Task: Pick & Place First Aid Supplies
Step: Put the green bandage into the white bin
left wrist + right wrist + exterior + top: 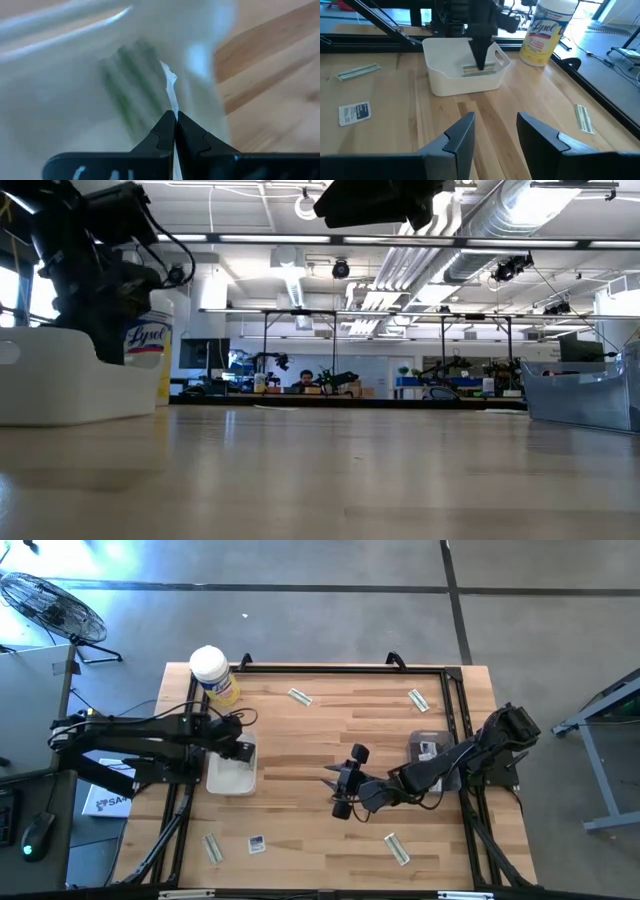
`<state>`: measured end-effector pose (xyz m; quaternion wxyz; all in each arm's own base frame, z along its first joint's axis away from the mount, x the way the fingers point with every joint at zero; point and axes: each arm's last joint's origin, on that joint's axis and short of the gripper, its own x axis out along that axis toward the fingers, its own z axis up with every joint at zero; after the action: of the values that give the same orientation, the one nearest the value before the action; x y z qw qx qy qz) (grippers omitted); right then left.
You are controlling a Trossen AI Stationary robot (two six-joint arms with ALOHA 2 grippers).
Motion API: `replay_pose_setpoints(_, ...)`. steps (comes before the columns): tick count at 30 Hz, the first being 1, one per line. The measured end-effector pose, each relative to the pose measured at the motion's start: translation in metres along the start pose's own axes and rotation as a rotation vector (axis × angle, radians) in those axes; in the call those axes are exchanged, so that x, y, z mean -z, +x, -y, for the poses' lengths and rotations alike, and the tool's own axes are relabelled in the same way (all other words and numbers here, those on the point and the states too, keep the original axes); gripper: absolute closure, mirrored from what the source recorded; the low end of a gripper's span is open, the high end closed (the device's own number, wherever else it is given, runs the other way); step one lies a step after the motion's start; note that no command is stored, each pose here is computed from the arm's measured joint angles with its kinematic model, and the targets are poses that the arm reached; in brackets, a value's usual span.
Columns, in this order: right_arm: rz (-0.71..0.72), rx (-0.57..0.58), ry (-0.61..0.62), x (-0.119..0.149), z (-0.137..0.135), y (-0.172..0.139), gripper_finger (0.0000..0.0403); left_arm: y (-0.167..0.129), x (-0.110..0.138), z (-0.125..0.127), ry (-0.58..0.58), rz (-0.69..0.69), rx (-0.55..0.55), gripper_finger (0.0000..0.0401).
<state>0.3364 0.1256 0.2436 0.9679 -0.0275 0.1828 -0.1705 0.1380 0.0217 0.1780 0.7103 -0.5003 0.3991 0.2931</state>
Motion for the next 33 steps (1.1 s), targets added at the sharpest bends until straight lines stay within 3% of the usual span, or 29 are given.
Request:
replay_pose_setpoints(12,-0.006,-0.03,0.031,0.0,-0.001,0.0,0.0263,0.012,-0.002,0.007,-0.013,-0.065,0.067,0.0401)
replay_pose_setpoints(19,-0.008,-0.037,0.03,0.0,-0.001,0.0,0.0263,-0.008,-0.006,0.019,0.03,-0.074,0.046,0.0401)
replay_pose_setpoints(24,-0.008,-0.038,0.04,0.0,-0.001,0.0,0.0263,-0.021,-0.012,0.032,0.017,-0.047,0.096,0.0401)
replay_pose_setpoints(33,-0.01,-0.044,0.041,0.0,-0.001,0.0,0.0263,-0.002,-0.013,0.034,-0.007,-0.083,0.034,0.0401)
